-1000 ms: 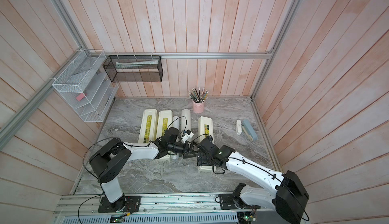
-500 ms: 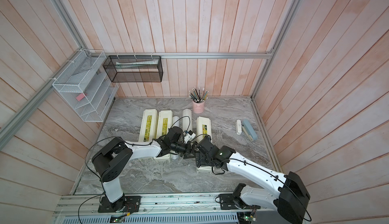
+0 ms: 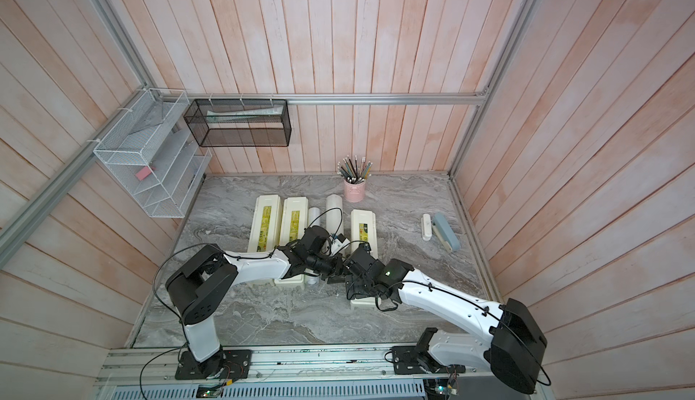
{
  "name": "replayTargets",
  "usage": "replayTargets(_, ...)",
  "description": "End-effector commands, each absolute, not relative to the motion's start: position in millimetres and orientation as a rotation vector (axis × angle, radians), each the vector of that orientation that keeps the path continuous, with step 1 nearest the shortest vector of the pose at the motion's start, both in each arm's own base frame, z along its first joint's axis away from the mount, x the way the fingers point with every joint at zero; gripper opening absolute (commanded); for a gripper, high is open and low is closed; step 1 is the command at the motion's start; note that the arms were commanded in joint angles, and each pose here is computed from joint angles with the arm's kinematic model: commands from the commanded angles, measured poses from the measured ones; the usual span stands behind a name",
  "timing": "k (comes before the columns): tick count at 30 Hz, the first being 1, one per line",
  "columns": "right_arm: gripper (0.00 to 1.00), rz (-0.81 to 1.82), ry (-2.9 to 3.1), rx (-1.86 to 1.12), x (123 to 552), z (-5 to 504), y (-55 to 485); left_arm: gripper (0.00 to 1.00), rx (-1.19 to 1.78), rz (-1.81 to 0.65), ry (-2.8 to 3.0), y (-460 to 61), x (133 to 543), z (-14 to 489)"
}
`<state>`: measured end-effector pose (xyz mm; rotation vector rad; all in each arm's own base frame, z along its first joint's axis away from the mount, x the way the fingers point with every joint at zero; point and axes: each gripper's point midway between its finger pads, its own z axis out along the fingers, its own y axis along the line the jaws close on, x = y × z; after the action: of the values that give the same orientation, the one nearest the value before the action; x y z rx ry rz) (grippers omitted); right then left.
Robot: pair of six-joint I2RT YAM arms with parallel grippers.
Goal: Put plastic wrap rolls into dispensers
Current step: Close the lid on the plastic wrap cutting box.
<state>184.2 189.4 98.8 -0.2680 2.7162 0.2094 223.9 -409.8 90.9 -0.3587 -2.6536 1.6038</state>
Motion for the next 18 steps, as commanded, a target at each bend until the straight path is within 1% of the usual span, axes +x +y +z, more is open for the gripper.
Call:
replayTargets(1, 0.98, 0.447, 2.633, -0.284, 185.0, 122.5, 220.9, 0.82, -0.297, 1.404, -2.706, -396.7, 214.9, 48.0)
replayTargets(5, 0.98, 0.465, 2.608, -0.264, 184.5, 128.7, 217.4, 0.75, -0.285, 1.355, -2.709, -392.4, 212.0, 38.2)
replayTargets(13, 0.98, 0.491, 2.555, -0.199, 183.1, 140.0, 205.8, 0.72, -0.283, 1.308, -2.711, -389.0, 209.1, 27.0)
replayTargets(18, 0.98, 0.496, 2.53, -0.099, 183.6, 146.7, 187.0, 0.7, -0.277, 1.283, -2.715, -386.7, 207.8, 21.4)
